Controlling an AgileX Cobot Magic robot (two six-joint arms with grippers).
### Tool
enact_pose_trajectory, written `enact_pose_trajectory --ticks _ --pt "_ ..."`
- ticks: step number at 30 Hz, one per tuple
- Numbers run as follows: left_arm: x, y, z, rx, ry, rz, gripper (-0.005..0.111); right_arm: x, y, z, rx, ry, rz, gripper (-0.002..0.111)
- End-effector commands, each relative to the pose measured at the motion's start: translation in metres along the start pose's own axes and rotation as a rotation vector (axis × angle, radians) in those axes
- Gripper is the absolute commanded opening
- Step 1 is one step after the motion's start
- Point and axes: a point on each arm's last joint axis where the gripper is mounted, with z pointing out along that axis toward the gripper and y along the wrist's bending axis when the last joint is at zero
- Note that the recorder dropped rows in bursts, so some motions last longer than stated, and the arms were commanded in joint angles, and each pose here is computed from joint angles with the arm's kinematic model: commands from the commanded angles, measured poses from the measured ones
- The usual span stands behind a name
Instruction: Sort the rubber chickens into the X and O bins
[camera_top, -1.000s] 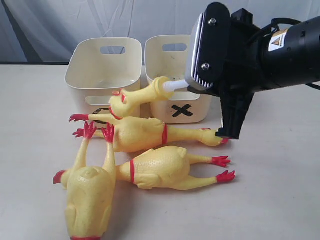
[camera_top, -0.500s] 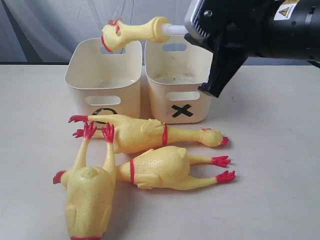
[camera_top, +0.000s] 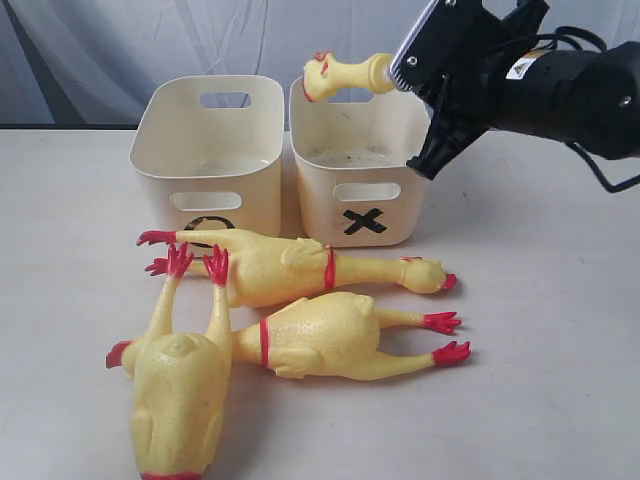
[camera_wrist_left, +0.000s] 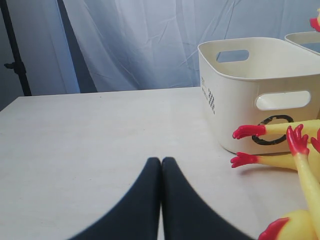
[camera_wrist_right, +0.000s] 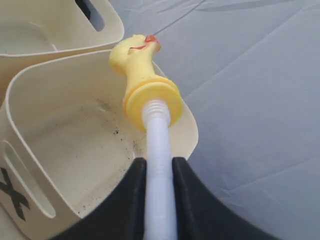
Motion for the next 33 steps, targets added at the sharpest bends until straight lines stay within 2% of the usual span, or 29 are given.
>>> enact_pose_trajectory --ticks 1,3,5,8,10,11,18,22,26,29,33 --pt "-0.001 0.0 0.0 -0.002 -0.003 0.0 0.0 0.007 0.001 0.016 0.051 0.001 0.035 -0.001" --pt "-0.001 0.0 0.0 -0.002 -0.003 0.0 0.0 0.008 -0.002 0.017 0.088 -0.006 0.088 -0.001" --pt "-0.001 0.0 0.0 -0.002 -0.003 0.0 0.0 0.008 -0.003 0.017 0.099 -0.005 0.118 0.006" --pt "-0.001 0.0 0.0 -0.002 -0.003 0.0 0.0 0.008 -0.003 0.017 0.097 -0.003 0.124 0.038" --pt "-0.001 0.0 0.0 -0.002 -0.003 0.0 0.0 0.008 -0.002 0.017 0.094 0.001 0.138 0.051" --pt "-0.001 0.0 0.0 -0.002 -0.003 0.0 0.0 0.009 -0.002 0.017 0.093 0.003 0.148 0.052" --pt "-0.001 0.0 0.0 -0.002 -0.003 0.0 0.0 -0.004 -0.009 0.002 0.117 -0.042 0.149 0.053" --pt "-0.001 0.0 0.0 -0.002 -0.003 0.0 0.0 -0.021 -0.008 -0.016 0.075 -0.085 0.16 0.053" --pt "-0.001 0.0 0.0 -0.002 -0.003 0.0 0.0 -0.035 0.011 -0.031 -0.091 -0.08 0.165 0.053" --pt "-0.001 0.0 0.0 -0.002 -0.003 0.0 0.0 -0.04 0.034 -0.037 -0.264 -0.042 0.156 0.053" --pt "-0.001 0.0 0.0 -0.002 -0.003 0.0 0.0 -0.048 0.058 -0.044 -0.439 -0.016 0.227 0.053"
